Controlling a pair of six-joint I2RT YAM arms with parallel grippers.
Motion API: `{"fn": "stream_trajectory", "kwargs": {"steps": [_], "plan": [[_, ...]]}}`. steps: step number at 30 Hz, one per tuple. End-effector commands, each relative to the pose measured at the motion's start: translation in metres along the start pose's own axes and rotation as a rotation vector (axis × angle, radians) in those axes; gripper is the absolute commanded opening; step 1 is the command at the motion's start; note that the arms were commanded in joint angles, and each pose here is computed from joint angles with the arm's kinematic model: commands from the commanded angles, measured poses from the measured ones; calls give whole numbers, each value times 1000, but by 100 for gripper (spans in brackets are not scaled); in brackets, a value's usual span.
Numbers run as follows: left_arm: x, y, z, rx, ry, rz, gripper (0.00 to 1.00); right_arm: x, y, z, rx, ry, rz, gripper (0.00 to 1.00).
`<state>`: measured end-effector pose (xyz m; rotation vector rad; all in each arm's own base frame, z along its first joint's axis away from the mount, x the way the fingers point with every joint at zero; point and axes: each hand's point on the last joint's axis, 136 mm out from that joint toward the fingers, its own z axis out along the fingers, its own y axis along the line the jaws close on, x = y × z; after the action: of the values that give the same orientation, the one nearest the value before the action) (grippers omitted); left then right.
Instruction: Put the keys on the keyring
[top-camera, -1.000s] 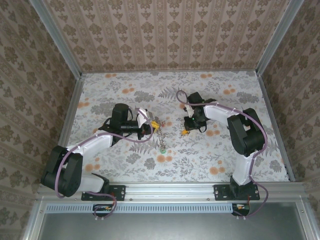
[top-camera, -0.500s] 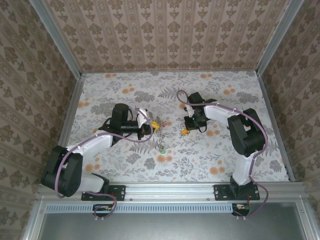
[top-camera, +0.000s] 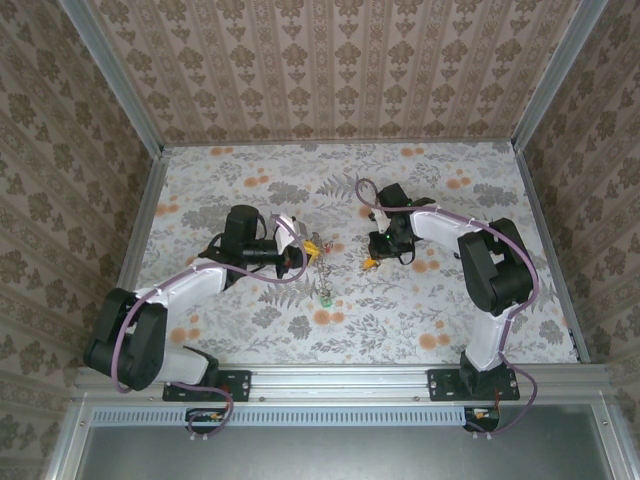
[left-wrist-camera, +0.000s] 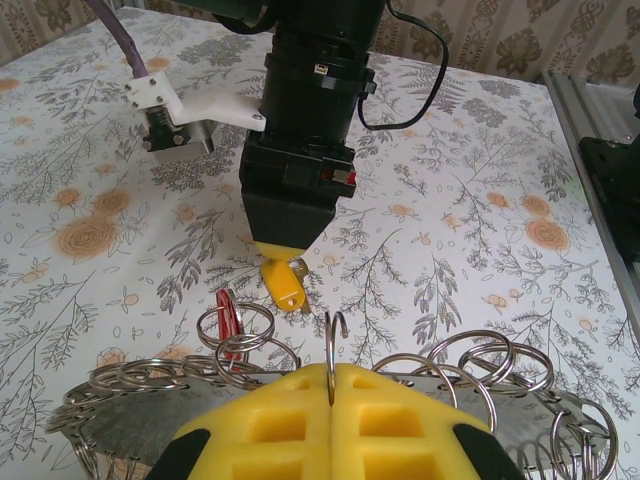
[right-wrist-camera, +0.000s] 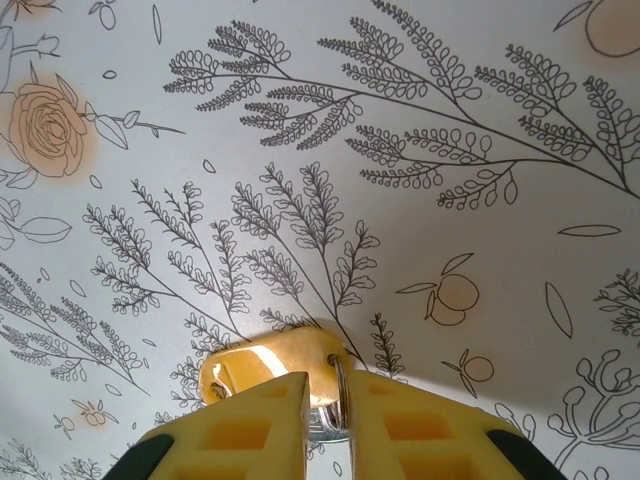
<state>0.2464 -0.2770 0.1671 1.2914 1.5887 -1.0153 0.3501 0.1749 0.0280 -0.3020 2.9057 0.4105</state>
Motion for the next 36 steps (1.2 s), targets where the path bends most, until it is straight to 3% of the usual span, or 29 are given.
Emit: {"fn": "stream_trajectory", "kwargs": {"steps": [1, 14, 25, 27, 32, 36], "plan": [[-18, -2, 1, 30, -36, 26, 0, -4, -1, 4, -7, 8, 22, 19], [-18, -2, 1, 32, -36, 25, 0, -4, -3, 4, 0, 10, 22, 16], [-21, -1, 1, 34, -39, 32, 0, -6, 0, -8, -7, -20, 6, 2], [-21, -2, 2, 39, -40, 32, 0, -8, 6, -17, -31, -54, -21, 0], [-21, -6, 8, 61, -35, 34, 0, -17, 33, -65, -143, -278, -170, 0], [-21, -11, 17, 88, -34, 37, 0, -1, 75, -105, -345, -447, -438, 0]]}}
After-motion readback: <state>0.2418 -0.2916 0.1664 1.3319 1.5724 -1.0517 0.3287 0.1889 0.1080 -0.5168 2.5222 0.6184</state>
